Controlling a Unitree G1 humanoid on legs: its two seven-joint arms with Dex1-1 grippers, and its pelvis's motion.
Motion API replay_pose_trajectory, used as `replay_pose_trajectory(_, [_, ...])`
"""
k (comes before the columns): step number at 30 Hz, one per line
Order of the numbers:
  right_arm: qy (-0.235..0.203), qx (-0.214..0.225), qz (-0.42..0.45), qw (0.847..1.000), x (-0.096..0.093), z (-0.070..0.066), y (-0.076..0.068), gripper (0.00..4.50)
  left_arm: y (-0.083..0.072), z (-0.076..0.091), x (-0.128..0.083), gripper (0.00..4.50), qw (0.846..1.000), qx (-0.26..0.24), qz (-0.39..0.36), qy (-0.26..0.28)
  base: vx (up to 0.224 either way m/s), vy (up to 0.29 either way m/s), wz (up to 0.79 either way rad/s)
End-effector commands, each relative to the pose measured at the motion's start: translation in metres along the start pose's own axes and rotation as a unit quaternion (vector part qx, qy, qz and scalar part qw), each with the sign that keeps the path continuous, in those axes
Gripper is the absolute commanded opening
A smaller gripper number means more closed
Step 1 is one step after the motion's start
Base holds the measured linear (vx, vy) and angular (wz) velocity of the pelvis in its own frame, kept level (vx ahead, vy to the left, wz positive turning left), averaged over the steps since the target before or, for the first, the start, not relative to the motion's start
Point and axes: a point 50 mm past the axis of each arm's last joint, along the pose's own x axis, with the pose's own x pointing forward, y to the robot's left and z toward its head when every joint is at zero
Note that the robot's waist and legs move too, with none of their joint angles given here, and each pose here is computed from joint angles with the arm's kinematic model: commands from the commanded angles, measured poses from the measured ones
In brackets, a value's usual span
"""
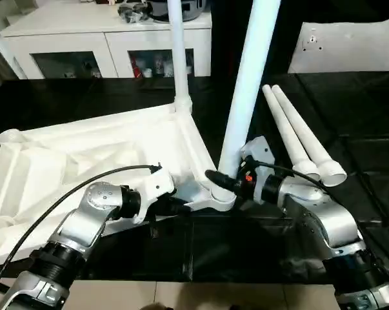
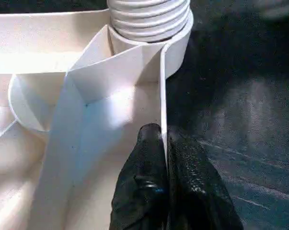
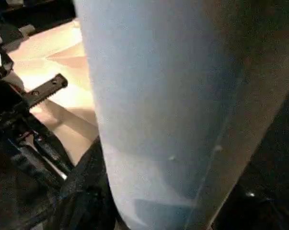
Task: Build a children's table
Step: Insert table leg to table base
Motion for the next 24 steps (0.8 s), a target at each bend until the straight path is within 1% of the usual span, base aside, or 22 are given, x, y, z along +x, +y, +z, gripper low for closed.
replay_pose_trajectory(1, [0.027, 0.002, 0.015, 1.0, 0.003, -0.005, 0.002, 1.91, 0.0, -0.002, -0.001, 0.0, 1.0, 0.002, -0.002, -0.001, 0.0, 0.0, 0.0])
replay_pose_trajectory(7, [0.038, 0.007, 0.018, 0.999, 0.004, -0.009, 0.001, 1.91, 0.0, -0.002, -0.002, 0.0, 1.0, 0.004, -0.003, 0.0, 0.0, 0.0, 0.0])
replay_pose_trajectory(11, [0.042, 0.031, 0.017, 0.998, 0.006, -0.014, -0.001, 1.91, 0.0, -0.001, -0.001, 0.0, 1.0, 0.007, -0.003, 0.001, 0.0, 0.0, 0.0])
replay_pose_trajectory(14, [0.032, 0.059, 0.005, 0.998, 0.005, -0.019, -0.004, 1.91, 0.001, -0.001, -0.001, 0.0, 1.0, 0.009, -0.003, 0.002, 0.0, 0.0, 0.0])
replay_pose_trajectory(16, [0.028, 0.07, 0.001, 0.997, 0.004, -0.021, -0.006, 1.91, 0.001, -0.001, -0.001, 0.0, 1.0, 0.009, -0.002, 0.002, 0.0, 0.0, 0.0])
replay_pose_trajectory(18, [0.015, 0.096, -0.013, 0.995, 0.002, -0.028, -0.009, 1.91, 0.001, 0.0, -0.001, 0.0, 1.0, 0.007, 0.0, -0.001, 0.0, 0.0, 0.0])
replay_pose_trajectory(23, [0.002, 0.126, -0.027, 0.992, -0.004, -0.045, -0.009, 1.91, 0.004, 0.001, -0.002, 0.0, 1.0, 0.003, 0.008, -0.007, 0.0, 0.0, 0.0])
replay_pose_trajectory(24, [-0.013, 0.144, -0.033, 0.989, -0.009, -0.057, -0.005, 1.91, 0.007, 0.003, -0.002, 0.0, 1.0, -0.002, 0.019, -0.016, 0.0, 0.0, 0.0])
